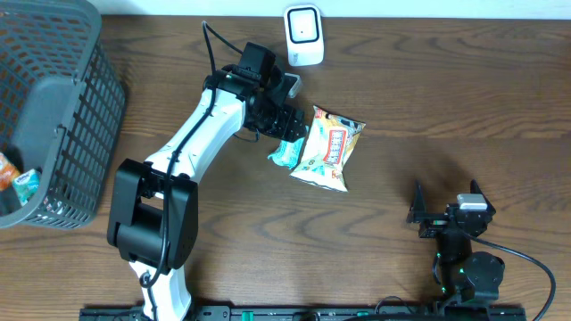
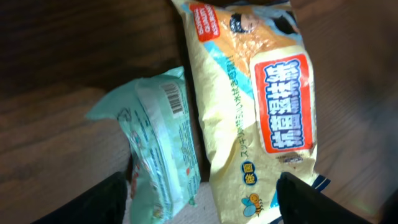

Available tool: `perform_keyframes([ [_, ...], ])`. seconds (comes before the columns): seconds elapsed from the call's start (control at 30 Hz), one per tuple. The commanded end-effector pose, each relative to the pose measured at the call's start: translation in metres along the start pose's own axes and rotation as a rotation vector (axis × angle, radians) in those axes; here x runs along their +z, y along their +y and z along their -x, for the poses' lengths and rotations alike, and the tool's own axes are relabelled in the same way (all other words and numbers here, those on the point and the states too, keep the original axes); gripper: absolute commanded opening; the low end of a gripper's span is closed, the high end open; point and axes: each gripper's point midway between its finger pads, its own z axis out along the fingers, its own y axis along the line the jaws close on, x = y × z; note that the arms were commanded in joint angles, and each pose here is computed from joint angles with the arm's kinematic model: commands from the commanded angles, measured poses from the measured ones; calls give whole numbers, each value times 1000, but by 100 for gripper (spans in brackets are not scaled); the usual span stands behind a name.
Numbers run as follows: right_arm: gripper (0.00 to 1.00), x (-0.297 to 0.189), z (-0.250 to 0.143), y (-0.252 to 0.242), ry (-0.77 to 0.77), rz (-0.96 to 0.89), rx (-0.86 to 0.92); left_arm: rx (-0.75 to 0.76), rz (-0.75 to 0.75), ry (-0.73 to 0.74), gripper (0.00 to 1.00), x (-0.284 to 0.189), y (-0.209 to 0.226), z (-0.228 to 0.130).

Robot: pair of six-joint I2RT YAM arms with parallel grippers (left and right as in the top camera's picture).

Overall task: Scan the item barcode
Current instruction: 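Carry the green packet to the table beside the yellow bag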

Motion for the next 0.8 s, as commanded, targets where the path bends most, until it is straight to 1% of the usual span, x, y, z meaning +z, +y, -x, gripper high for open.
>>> perform_keyframes([
  [0.0, 99, 0, -1, -3, 2, -13, -7, -22, -8, 2, 76, -6, -5, -1],
  [0.07, 99, 0, -1, -3, 2, -13, -7, -32, -13, 16, 77, -8, -7, -5],
  [0.17, 99, 0, -1, -3, 1, -13, -7, -99, -11, 50, 77, -9, -7, -13],
  [0.3, 99, 0, -1, -3, 1, -13, -7, -121, -9, 93, 77, -10, -7, -24],
  [0.5, 99, 0, -1, -3, 2, -13, -7, -258, 1, 132, 76, -11, -7, -34],
  [0.63, 99, 0, -1, -3, 1, -13, -7, -262, 2, 134, 75, -13, -8, -35],
  [0.77, 99, 0, -1, -3, 2, -13, -7, -253, 0, 103, 76, -26, -11, -28],
])
